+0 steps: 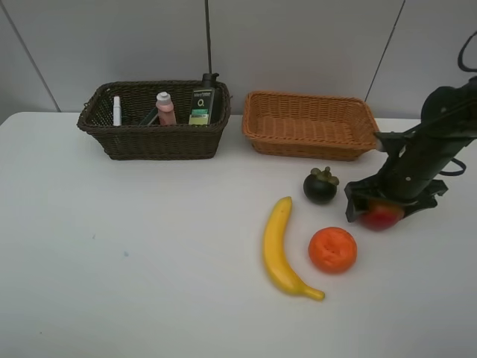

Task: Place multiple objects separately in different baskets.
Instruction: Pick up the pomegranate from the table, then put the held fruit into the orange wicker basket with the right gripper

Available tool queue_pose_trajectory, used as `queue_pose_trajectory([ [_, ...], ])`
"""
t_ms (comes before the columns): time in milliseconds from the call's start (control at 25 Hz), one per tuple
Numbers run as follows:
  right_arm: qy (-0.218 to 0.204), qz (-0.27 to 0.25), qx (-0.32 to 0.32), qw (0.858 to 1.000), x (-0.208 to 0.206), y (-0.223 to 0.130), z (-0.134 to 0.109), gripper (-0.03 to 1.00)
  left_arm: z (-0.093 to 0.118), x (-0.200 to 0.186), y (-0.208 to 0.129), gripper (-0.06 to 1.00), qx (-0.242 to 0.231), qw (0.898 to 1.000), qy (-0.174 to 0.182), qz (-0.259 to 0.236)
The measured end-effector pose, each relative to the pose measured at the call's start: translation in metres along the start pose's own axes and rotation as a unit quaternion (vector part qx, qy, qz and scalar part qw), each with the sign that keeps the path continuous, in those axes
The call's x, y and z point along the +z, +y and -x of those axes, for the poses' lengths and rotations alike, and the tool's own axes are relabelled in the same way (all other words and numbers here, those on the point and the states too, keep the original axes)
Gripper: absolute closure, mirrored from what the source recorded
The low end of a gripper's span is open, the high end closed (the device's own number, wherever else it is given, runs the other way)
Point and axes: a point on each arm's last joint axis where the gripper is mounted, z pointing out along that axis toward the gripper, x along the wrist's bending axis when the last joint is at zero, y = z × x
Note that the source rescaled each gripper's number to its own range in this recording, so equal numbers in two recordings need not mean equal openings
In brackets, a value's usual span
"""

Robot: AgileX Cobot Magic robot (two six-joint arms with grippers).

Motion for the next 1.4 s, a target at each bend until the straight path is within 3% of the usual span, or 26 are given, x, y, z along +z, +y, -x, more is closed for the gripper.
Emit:
queue_pose_trajectory([
  [160,-0.002,-0.007,-0.007,1.0,0.006,0.001,0.0,-0.03,0.0,0.0,0.0,-0.01,0.0,1.0,0.0,0.0],
  [240,-0.002,-0.007,-0.007,1.0,0.006,0.002,0.0,0.02,0.0,0.0,0.0,-0.01,0.0,1.0,0.0,0.0],
  [400,0.001,-0.007,-0.003,1.0,0.006,0.002,-0.001,0.34,0.0,0.0,0.0,-0.01,0.0,1.0,0.0,0.0],
  [880,-0.001,-0.081,-0.003,0.997,-0.021,0.023,0.0,0.34,0.0,0.0,0.0,-0.01,0.0,1.0,0.0,0.0],
  [1000,-0.001,-0.052,-0.002,0.999,-0.046,0.043,0.001,0.34,0.0,0.0,0.0,-0.01,0.0,1.0,0.0,0.0],
  [1240,-0.002,0.072,-0.001,0.997,-0.104,0.098,0.002,0.34,0.0,0.0,0.0,-0.01,0.0,1.0,0.0,0.0],
  [1400,-0.004,0.129,-0.001,0.992,-0.108,0.134,0.002,0.34,0.0,0.0,0.0,-0.01,0.0,1.0,0.0,0.0],
])
